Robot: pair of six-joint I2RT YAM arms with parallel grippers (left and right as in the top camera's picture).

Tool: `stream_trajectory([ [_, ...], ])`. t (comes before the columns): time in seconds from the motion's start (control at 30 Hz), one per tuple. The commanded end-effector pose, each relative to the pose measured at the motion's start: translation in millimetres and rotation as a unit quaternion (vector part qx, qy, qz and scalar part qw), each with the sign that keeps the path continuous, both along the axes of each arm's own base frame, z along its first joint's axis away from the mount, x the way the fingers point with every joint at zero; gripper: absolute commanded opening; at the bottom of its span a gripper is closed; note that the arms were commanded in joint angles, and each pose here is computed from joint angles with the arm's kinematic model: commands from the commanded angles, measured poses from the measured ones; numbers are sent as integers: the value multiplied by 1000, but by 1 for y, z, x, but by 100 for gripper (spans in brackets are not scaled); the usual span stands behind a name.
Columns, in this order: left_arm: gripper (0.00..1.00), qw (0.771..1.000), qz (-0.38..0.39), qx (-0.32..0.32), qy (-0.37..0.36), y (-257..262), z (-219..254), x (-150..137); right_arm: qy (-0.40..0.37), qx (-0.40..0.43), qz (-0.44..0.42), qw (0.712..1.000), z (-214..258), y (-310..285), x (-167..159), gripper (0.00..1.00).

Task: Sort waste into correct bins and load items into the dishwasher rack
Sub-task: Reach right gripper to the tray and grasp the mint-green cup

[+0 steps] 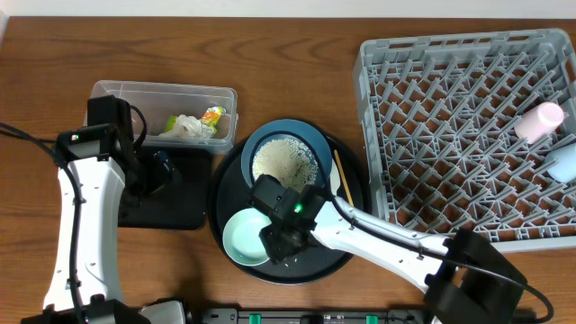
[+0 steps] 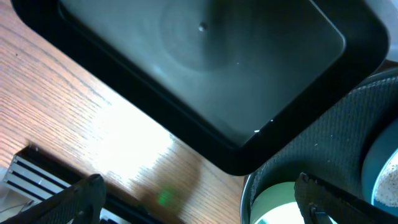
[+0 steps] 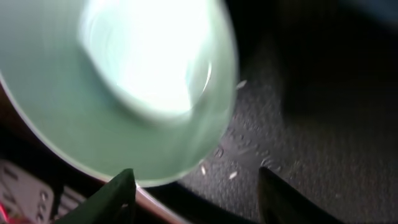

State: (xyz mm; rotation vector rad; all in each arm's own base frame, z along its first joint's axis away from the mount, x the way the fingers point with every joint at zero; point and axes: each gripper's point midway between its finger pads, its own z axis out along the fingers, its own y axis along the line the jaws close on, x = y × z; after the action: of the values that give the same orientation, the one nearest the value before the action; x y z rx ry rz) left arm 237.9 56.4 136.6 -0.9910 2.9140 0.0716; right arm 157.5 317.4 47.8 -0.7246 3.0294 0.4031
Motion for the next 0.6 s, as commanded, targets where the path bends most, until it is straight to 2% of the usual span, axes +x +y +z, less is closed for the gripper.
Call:
stream_trajectory([
  [0.0, 98, 1000, 4, 4, 9, 2, -2, -3, -17, -8, -33, 999, -6, -1, 8, 52],
  [0.57, 98, 1000, 4, 4, 9, 2, -2, -3, -53, 12, -74, 996, -31, 0, 20, 50],
])
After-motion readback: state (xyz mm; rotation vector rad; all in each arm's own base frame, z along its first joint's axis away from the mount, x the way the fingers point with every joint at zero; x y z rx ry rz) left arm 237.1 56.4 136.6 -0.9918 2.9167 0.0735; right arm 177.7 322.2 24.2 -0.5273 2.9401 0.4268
